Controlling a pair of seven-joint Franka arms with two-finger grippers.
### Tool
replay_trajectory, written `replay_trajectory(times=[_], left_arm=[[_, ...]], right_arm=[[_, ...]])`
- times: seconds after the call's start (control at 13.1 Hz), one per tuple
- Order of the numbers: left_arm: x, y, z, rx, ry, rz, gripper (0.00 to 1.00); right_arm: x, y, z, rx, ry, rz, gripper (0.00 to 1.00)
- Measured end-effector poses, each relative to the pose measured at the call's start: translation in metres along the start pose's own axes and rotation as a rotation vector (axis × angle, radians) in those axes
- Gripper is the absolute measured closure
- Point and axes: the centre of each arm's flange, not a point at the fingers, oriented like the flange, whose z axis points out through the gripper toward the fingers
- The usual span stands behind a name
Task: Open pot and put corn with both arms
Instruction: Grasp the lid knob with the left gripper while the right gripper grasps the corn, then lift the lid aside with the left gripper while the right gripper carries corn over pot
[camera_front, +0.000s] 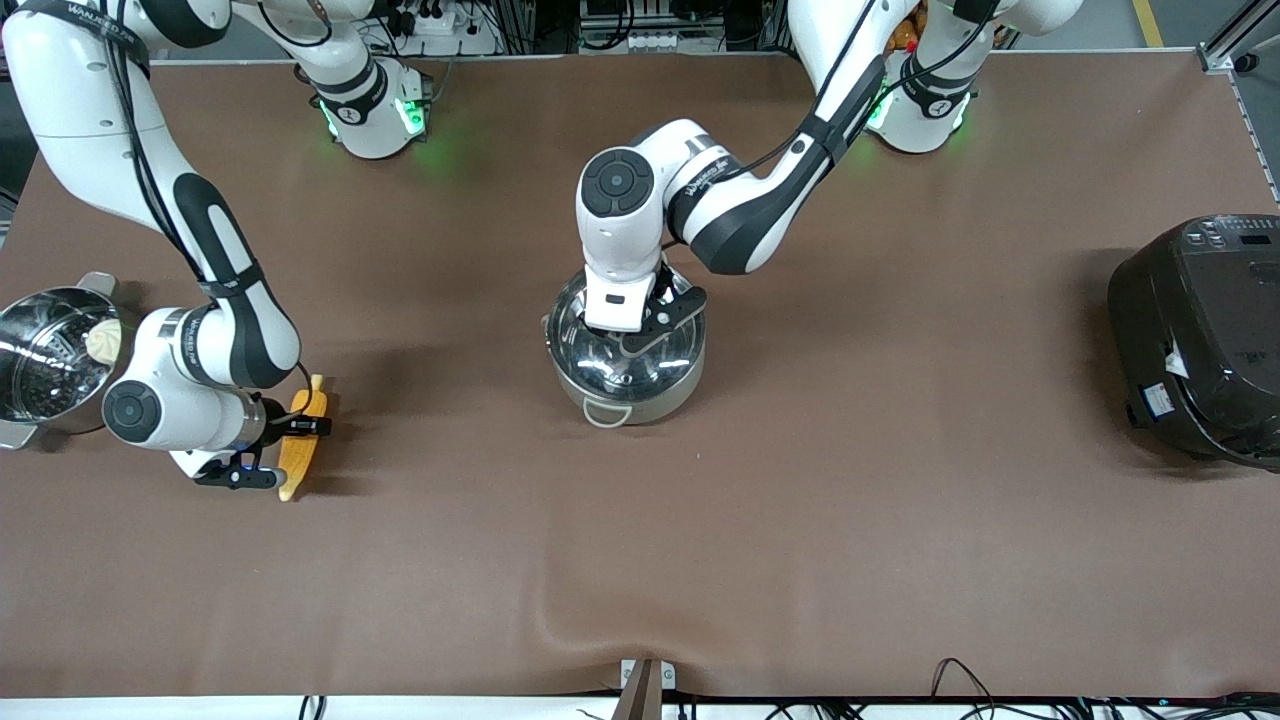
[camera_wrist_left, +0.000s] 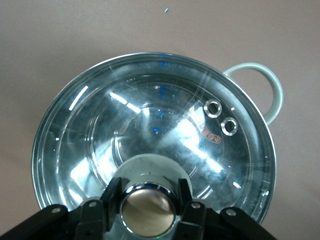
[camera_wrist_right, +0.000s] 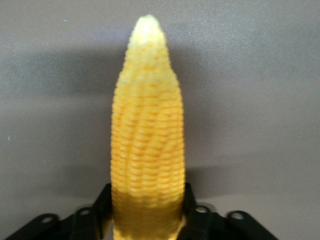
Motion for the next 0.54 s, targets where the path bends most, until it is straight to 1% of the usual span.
replay_trajectory(times=[0.08, 0.38, 0.54], left_arm=[[0.000, 0.000, 0.000, 0.000, 0.000, 0.000, 0.50], [0.003, 0.000, -0.006, -0.007, 0.008, -0.002, 0.50], [0.009, -0.003, -0.027, -0.012, 0.043, 0.004, 0.50]], right_arm=[[0.000, 0.000, -0.001, 0.000, 0.001, -0.001, 0.54], [0.003, -0.006, -0.004, -0.007, 0.008, -0.015, 0.54], [0.005, -0.012, -0.015, -0.012, 0.008, -0.044, 0.60]])
